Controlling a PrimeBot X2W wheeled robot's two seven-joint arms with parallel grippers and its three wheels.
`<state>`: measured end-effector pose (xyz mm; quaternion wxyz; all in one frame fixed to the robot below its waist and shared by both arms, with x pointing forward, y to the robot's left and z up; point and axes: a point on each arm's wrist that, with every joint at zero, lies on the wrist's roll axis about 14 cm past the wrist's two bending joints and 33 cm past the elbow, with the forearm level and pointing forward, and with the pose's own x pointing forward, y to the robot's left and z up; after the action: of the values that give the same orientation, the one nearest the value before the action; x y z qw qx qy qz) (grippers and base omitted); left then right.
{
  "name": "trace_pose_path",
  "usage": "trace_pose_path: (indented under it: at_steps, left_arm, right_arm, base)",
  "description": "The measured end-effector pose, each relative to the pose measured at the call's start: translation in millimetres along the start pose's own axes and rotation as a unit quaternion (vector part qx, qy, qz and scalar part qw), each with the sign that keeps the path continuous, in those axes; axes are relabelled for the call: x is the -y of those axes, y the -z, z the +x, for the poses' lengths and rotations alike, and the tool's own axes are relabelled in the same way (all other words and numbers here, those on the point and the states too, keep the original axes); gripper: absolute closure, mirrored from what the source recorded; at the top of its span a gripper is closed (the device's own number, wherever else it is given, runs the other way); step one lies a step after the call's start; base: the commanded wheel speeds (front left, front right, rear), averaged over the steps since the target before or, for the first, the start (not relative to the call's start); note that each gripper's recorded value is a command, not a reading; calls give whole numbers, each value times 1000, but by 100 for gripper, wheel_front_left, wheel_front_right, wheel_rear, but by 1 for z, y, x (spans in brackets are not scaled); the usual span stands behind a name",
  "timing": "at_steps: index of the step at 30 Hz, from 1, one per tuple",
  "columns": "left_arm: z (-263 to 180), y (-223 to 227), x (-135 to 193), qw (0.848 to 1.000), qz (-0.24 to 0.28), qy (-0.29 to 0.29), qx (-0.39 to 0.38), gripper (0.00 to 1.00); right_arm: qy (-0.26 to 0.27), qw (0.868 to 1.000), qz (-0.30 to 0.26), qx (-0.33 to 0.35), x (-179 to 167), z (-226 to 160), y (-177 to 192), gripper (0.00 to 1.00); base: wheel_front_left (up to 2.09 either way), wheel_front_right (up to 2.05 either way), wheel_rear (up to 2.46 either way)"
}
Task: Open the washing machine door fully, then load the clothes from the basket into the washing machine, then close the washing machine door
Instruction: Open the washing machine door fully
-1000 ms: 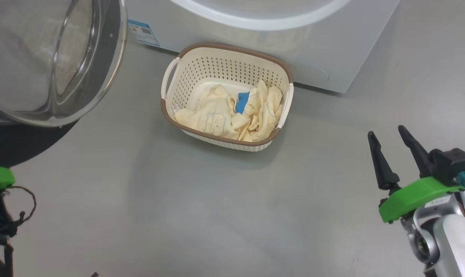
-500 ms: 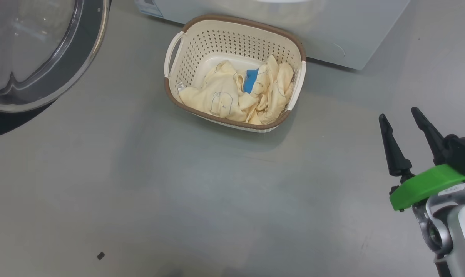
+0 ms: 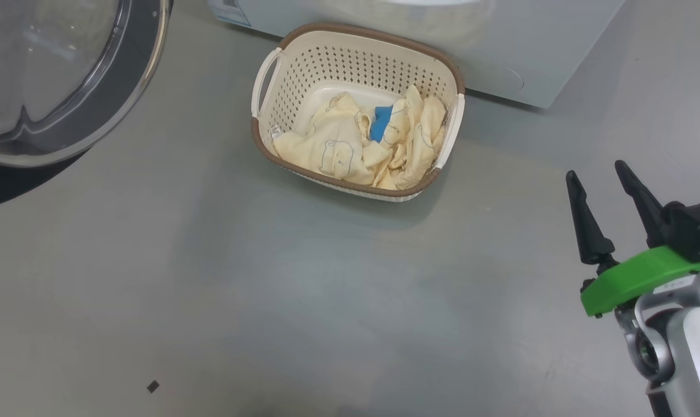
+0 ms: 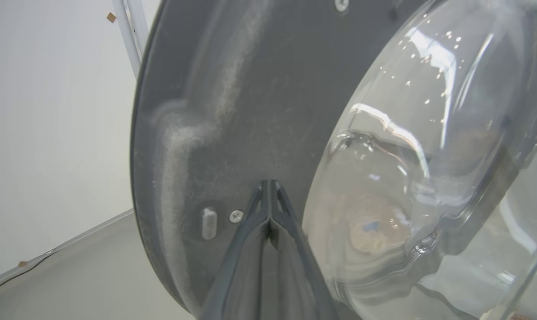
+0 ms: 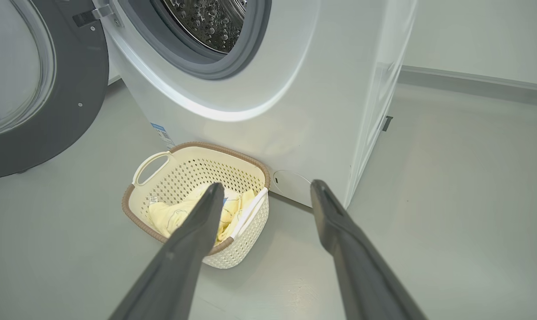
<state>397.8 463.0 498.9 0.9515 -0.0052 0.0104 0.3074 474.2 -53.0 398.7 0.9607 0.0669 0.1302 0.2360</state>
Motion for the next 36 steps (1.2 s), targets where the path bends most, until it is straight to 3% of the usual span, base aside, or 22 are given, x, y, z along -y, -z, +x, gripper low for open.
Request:
trace_pose_path:
  at_steps: [18,28,36]
  left_arm:
    - [-52,-14,58,992,-8,126,21,100]
    - [-109,1,111,975,-23,223,0,100]
    - [-156,12,156,951,-22,309,-16,100]
  right_arm:
    - [5,997,5,72,-25,-34,-48,0]
    - [32,993,2,117,-25,-74,-72,0]
    - [69,988,2,141,-13,-112,-78,0]
  base:
    - [0,0,0]
    - [0,0,0]
    - [0,0,0]
